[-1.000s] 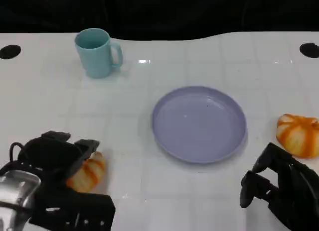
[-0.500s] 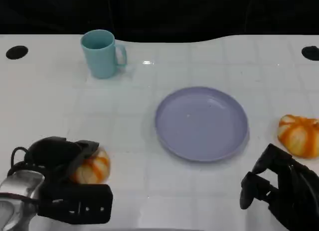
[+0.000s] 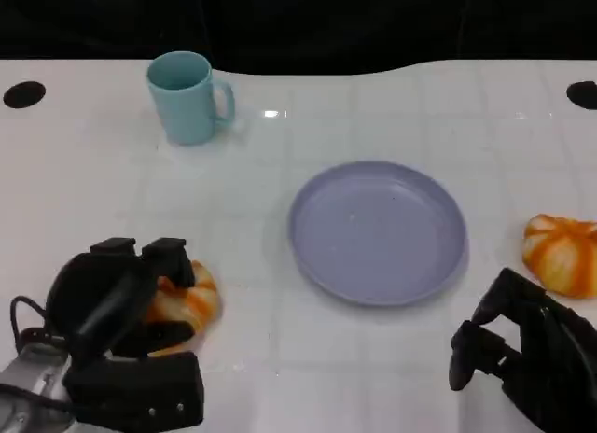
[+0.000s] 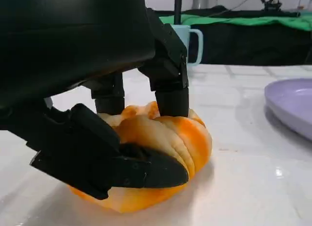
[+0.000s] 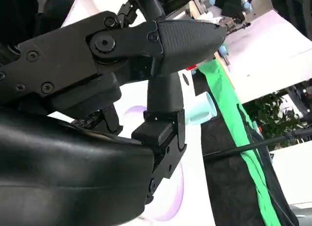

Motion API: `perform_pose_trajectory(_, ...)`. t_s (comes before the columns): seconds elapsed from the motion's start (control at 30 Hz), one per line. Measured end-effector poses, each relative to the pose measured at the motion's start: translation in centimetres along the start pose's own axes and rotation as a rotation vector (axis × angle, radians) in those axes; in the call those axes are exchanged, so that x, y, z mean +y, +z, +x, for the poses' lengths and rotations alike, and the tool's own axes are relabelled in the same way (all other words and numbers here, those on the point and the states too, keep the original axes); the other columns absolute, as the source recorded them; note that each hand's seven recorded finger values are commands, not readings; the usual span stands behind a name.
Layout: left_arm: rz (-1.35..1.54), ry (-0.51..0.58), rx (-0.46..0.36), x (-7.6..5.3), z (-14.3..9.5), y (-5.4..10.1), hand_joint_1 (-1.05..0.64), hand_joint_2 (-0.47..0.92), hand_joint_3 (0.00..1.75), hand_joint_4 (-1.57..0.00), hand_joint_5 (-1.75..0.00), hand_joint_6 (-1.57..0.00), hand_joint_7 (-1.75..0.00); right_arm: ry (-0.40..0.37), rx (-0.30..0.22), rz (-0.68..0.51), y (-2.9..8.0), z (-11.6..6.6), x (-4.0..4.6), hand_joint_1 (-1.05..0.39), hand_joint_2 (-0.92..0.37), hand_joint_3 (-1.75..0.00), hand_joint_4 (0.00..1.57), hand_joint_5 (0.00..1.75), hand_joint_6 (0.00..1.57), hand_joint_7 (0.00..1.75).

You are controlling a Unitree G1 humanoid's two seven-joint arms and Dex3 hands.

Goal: Grasp the bread from the table and place it into the plate.

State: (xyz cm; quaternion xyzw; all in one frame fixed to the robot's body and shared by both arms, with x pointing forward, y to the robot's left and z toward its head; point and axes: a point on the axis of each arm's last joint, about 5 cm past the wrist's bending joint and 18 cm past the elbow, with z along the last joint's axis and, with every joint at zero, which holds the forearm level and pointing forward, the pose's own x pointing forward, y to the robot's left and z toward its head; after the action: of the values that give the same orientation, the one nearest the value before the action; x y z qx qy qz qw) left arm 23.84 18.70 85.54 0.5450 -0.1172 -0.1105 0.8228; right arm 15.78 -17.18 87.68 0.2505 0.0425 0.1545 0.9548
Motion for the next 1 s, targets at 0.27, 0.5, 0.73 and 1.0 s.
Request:
perform_pose_trajectory(0.27, -0.173, 0.077, 0.006, 2.2, 2.0, 0.5, -0.17, 0.45, 1.32, -0.90, -1.75, -0.76, -1.75, 0.002, 0.016, 0.011, -0.4, 0.0, -0.32, -0.58, -0.92, -0.36, 0.74, 1.75, 0.59, 1.59)
perform_pose_trajectory(0.5, -0.238, 0.075, -0.008, 3.1, 3.1, 1.7, -0.21, 0.36, 1.37, -0.90, -1.75, -0.74, -1.75, 0.007, 0.017, 0.013, -0.4, 0.1, -0.42, -0.59, -0.92, -0.36, 0.75, 1.75, 0.59, 1.61)
perform_pose_trajectory(0.73, -0.273, 0.100, -0.059, 3.4, 4.8, 3.7, -0.18, 0.37, 1.38, -0.87, -1.75, -0.71, -1.75, 0.007, 0.020, 0.007, -0.4, 0.1, -0.50, -0.58, -0.92, -0.37, 0.74, 1.75, 0.58, 1.61)
perform_pose_trajectory(1.0, -0.287, 0.119, -0.174, 3.2, 7.3, 6.2, -0.20, 0.34, 1.41, -0.91, -1.75, -0.72, -1.75, 0.008, 0.022, 0.001, -0.3, 0.1, -0.60, -0.59, -0.92, -0.37, 0.74, 1.75, 0.58, 1.62)
